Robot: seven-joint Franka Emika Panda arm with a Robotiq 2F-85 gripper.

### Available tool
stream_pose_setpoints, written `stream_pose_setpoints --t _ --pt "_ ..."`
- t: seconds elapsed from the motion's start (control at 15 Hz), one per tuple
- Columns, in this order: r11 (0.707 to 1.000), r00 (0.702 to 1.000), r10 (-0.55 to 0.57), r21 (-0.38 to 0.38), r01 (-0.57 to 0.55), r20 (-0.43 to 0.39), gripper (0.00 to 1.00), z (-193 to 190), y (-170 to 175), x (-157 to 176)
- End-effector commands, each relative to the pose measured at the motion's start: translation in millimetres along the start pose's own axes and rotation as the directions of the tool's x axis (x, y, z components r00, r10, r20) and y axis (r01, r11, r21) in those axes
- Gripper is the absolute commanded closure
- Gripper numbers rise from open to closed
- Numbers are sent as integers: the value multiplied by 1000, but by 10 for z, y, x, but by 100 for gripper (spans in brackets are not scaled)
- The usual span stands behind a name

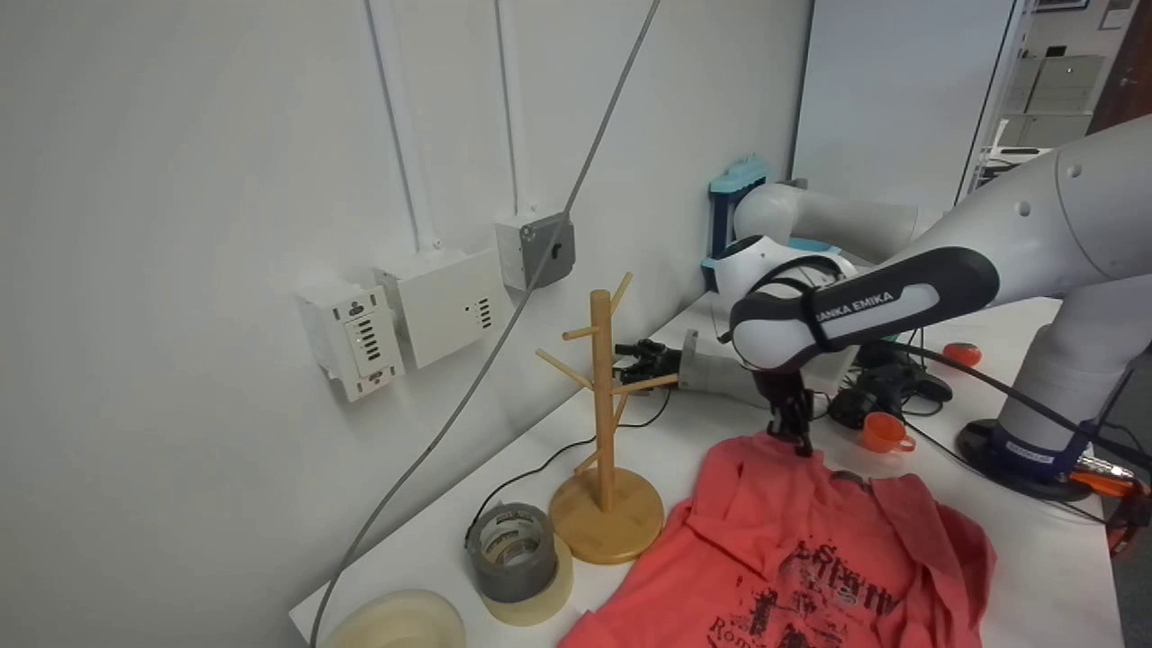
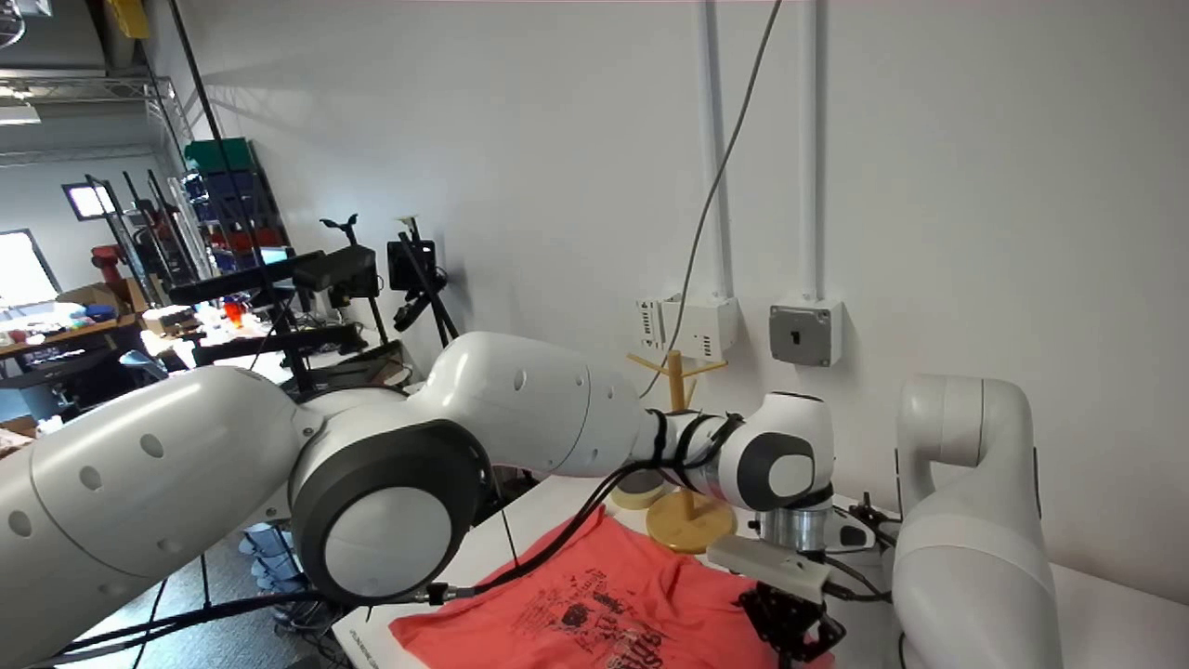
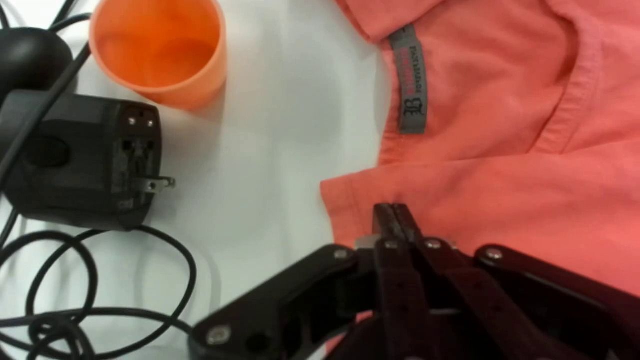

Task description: Unfold the shirt

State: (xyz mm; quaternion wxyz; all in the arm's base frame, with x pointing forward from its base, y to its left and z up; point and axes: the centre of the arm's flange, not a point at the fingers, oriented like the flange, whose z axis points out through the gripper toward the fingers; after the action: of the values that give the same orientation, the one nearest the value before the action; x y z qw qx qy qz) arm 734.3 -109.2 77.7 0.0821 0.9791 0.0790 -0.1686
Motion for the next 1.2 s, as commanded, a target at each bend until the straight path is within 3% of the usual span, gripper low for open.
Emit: stream_pose_setpoints --t 0.0,0.47,0.8,1.13 --pt "1000 1000 -4 -27 4 6 100 -106 22 26" --pt "997 996 -63 -59 59 -62 100 -608 -440 -129" --pt "990 987 -140 -35 138 -83 100 -1018 -1018 -287" --pt "973 972 -227 20 229 -63 100 -1106 -1583 -510"
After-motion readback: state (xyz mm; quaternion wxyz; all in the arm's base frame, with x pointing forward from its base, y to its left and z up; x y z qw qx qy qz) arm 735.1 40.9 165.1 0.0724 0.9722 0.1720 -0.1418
